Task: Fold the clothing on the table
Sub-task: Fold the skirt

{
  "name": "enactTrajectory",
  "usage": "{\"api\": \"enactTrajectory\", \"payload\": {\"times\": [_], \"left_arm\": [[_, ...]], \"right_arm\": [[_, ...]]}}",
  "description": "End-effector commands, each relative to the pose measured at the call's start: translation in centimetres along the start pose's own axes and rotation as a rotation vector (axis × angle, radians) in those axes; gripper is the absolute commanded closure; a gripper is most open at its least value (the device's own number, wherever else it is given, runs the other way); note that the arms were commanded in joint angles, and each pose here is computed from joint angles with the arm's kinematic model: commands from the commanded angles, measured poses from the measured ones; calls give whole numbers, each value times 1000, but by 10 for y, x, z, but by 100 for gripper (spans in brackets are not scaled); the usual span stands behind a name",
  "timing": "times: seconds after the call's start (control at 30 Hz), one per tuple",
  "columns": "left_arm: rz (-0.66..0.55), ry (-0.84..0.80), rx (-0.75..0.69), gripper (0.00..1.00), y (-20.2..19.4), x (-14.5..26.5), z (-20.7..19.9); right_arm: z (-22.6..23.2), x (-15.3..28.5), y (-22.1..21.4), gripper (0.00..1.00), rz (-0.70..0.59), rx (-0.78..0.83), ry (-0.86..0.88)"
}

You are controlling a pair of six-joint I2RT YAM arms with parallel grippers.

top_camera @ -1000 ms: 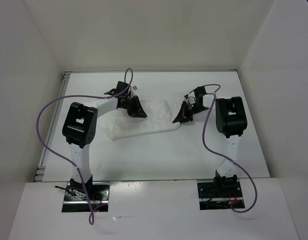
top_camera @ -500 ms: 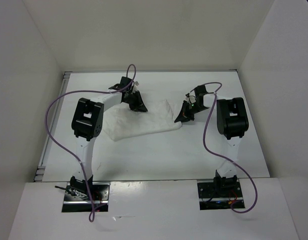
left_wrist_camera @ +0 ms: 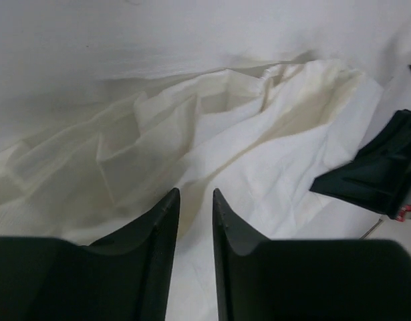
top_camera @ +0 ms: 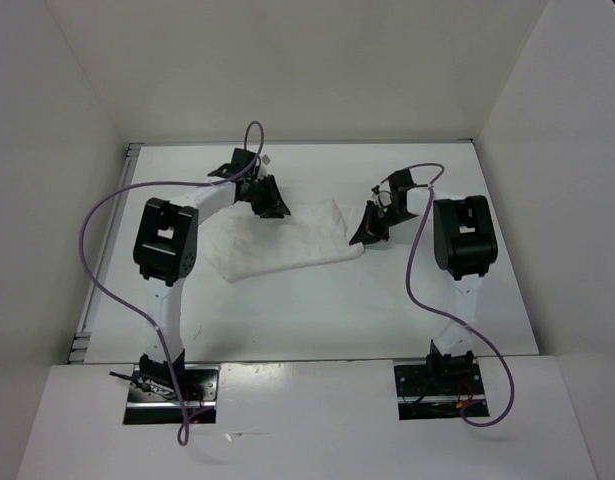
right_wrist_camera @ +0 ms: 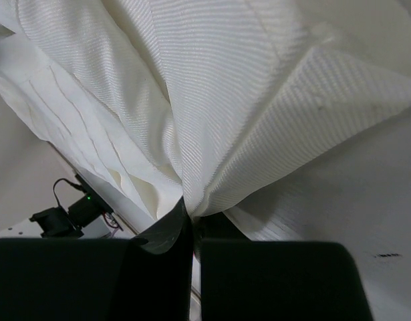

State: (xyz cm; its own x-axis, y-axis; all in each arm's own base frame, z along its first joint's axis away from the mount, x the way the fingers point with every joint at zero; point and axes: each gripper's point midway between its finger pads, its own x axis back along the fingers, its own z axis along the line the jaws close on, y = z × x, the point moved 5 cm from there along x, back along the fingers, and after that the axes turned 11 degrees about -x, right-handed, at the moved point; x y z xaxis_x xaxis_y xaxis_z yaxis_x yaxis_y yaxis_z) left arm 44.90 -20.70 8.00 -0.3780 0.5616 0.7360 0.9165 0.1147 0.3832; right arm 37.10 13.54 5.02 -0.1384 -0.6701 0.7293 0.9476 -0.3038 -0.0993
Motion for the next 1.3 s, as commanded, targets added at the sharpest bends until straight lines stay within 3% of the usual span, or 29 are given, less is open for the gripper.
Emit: {"api": "enactTrajectory", "payload": {"times": [0.0, 0.13, 0.3, 0.47, 0.67, 0.8, 1.07, 1.27], "left_arm": [[-166, -81, -108, 64, 34, 65, -41], [-208, -129, -138, 57, 24, 100, -65], [-108, -210, -118, 59, -28, 102, -75], [38, -224, -102, 73, -71, 64, -74], [135, -237, -89, 83, -79, 30, -75], [244, -152, -55, 88, -95, 5, -56], [312, 50, -71, 89, -132, 0, -32], [378, 45, -83, 89, -153, -35, -31]], "right_arm": [[5, 16, 0, 100, -64, 52, -33], [11, 28, 1, 100, -125, 55, -63], [12, 44, -3, 100, -180, 26, -93], [18, 57, -13, 100, -204, 31, -89], [12, 55, -20, 100, -191, 20, -98], [14, 57, -20, 100, -197, 25, -94], [24, 66, -12, 100, -247, 31, -96], [55, 102, -24, 100, -328, 64, -35]]}}
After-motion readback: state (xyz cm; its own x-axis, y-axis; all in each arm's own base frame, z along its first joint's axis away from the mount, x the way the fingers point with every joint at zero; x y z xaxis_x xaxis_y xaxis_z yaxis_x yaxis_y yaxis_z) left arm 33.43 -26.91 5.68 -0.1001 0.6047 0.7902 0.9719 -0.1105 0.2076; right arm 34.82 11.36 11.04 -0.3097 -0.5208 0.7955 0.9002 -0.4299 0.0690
